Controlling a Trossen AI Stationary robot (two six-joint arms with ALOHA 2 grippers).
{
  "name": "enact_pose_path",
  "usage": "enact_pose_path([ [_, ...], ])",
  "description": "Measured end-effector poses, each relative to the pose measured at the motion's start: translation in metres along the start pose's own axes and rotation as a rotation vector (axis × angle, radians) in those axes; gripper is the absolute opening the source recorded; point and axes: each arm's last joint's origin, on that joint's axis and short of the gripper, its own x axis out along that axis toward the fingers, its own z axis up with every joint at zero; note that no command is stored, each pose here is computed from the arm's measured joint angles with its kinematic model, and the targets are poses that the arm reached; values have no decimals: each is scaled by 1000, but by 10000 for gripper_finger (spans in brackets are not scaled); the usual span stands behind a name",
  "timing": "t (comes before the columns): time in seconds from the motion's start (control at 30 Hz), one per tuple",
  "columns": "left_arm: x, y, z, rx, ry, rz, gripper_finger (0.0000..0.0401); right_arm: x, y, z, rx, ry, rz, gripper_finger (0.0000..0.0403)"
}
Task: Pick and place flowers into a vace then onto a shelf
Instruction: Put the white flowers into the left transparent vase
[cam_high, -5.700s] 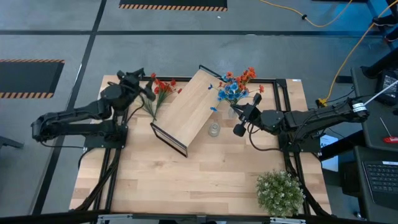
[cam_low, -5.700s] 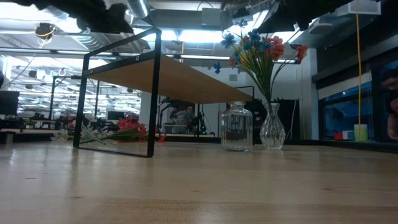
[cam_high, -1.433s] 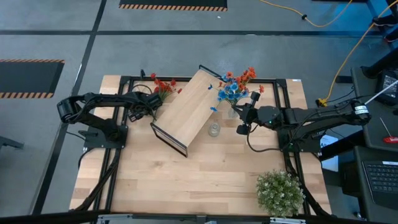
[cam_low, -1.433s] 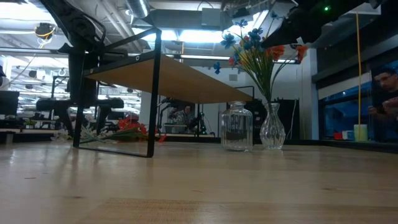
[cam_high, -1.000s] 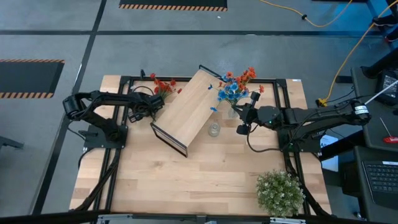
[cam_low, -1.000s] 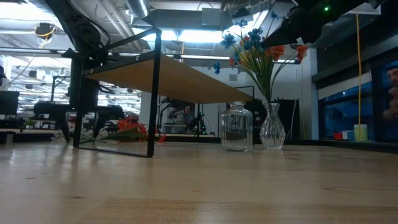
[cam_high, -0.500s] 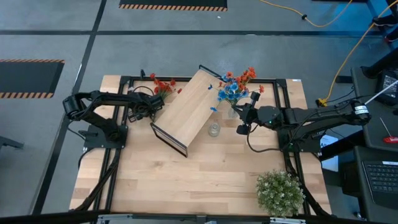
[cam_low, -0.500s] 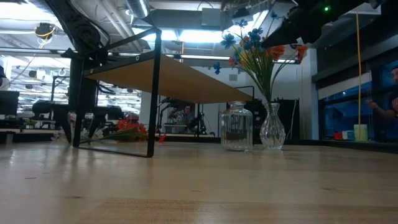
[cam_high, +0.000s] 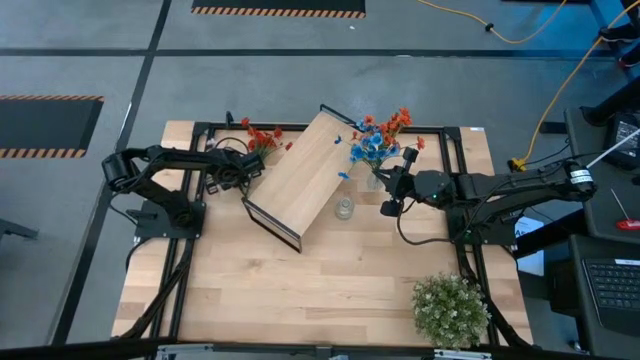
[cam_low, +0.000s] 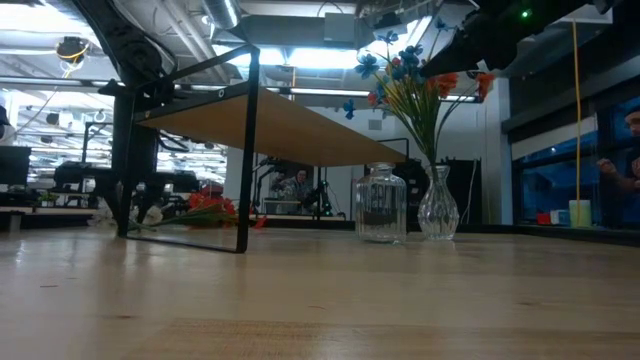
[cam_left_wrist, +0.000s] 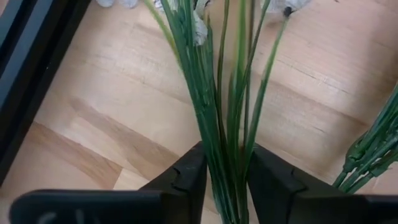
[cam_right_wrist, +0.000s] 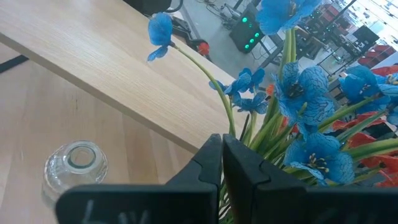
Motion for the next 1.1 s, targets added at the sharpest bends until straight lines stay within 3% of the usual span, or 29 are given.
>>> enact_pose_path([
  [0.3,-1,2,2,31,-55,-1,43,0,0,0,-7,0,0,19],
  [0.47,-11,3,7,7,-78,-60,19,0,0,0,-7,0,0,19],
  [0.83,-47,13,21,40,-167,-247,16,0,0,0,-7,0,0,19],
  [1.1,-79,30,35,160,-360,-372,14,0,0,0,-7,0,0,19],
])
